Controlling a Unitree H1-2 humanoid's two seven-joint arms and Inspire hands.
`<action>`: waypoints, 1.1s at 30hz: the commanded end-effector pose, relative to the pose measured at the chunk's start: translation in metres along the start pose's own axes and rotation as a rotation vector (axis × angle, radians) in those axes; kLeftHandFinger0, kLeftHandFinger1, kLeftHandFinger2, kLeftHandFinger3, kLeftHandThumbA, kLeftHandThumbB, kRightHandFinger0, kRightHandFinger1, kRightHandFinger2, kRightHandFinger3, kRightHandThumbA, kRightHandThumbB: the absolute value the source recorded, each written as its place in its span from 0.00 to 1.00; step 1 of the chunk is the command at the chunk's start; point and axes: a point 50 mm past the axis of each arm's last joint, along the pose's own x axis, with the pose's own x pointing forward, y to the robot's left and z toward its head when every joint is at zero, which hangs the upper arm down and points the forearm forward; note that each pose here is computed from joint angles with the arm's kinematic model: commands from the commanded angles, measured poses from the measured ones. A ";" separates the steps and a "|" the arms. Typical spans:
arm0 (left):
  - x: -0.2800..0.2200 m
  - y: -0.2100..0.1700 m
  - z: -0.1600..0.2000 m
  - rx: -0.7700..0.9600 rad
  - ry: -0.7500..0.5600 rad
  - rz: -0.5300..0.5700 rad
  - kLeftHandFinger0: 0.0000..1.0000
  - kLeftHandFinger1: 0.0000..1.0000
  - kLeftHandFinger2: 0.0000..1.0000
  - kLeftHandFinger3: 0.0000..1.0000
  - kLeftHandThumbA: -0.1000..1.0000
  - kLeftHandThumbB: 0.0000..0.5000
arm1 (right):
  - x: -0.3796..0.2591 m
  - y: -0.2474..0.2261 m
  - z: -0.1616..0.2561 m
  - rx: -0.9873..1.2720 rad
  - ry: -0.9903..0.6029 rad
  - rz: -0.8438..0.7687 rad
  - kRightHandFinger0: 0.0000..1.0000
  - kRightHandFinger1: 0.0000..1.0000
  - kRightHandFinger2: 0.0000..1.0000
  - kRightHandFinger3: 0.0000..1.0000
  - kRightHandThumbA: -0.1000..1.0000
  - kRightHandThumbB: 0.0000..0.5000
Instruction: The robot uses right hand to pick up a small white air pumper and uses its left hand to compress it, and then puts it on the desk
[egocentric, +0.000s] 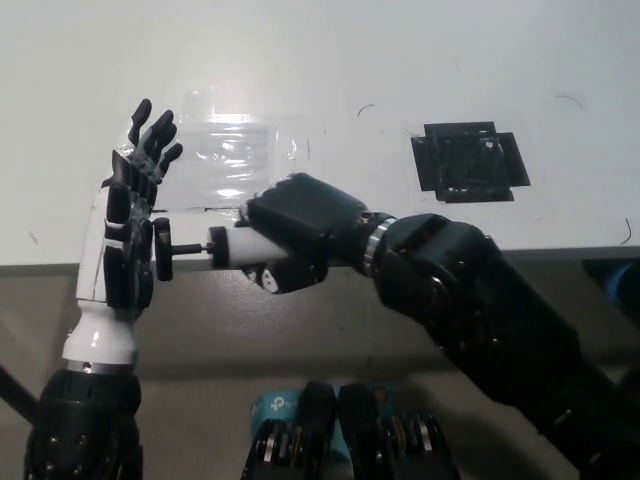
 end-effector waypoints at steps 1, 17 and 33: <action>0.010 -0.004 0.015 -0.018 -0.069 -0.014 1.00 1.00 1.00 1.00 1.00 0.36 | 0.016 -0.029 0.024 -0.099 -0.077 -0.080 0.36 0.46 0.51 0.37 0.00 0.72; 0.009 0.010 0.007 -0.046 -0.044 0.009 1.00 1.00 1.00 1.00 1.00 0.40 | 0.014 -0.034 0.014 -0.080 -0.055 -0.101 0.00 0.00 0.03 0.16 0.00 0.52; -0.023 0.108 -0.006 0.060 0.007 0.158 1.00 1.00 1.00 1.00 1.00 0.31 | -0.070 -0.101 -0.107 -0.227 0.326 -0.162 0.00 0.52 0.94 0.75 0.00 0.39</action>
